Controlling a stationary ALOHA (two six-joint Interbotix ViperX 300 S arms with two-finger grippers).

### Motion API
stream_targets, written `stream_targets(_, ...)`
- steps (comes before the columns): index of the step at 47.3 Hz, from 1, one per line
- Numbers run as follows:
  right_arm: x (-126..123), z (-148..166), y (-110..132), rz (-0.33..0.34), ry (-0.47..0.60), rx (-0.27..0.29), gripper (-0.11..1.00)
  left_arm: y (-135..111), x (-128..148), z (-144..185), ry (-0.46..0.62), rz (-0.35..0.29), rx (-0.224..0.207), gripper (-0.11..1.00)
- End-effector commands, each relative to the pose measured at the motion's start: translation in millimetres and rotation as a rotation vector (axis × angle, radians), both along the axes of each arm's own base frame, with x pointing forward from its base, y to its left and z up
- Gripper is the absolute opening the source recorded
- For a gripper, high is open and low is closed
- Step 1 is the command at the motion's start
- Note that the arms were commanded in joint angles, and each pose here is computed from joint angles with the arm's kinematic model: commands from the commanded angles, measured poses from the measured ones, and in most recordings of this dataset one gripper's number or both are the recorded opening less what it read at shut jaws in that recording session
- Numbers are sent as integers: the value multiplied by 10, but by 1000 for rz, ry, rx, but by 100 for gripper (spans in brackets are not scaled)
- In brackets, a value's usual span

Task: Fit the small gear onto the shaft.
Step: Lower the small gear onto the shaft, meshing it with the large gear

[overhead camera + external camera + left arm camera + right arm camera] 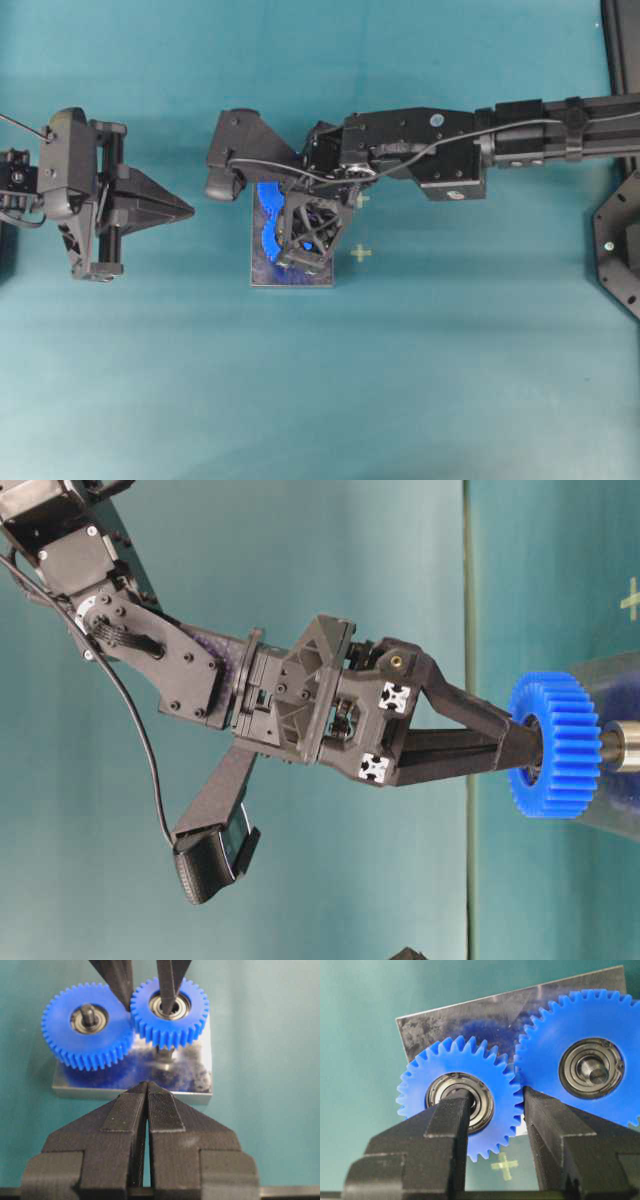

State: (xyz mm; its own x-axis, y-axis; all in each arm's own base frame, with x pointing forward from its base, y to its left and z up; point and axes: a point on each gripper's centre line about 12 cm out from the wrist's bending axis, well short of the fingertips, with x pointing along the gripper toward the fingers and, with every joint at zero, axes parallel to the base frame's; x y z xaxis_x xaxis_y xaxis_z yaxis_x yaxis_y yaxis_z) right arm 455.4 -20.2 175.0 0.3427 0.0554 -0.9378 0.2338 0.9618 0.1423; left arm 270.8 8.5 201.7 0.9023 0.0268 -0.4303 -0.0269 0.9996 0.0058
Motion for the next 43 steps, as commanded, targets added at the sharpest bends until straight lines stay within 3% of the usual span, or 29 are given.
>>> stream_targets(1,47,102,-35,-26,-34,2,36,5,40,108,-40,1,3,0)
stream_targets(6,32,82,-49,-41,-27,6,36,5,37,103,-38,0,4,0)
stream_targets(12,33,67,-54,-41,-28,2,67,5,45,109,-40,1,3,0)
stream_targets(14,33,75,-56,-40,-31,-1,72,5,44,114,-41,0,4,0)
stream_targets(22,41,106,-57,-41,-36,-13,68,5,47,119,-43,0,4,0)
stream_targets(43,-24,272,-23,-66,-38,1,72,5,56,136,-47,0,4,0)
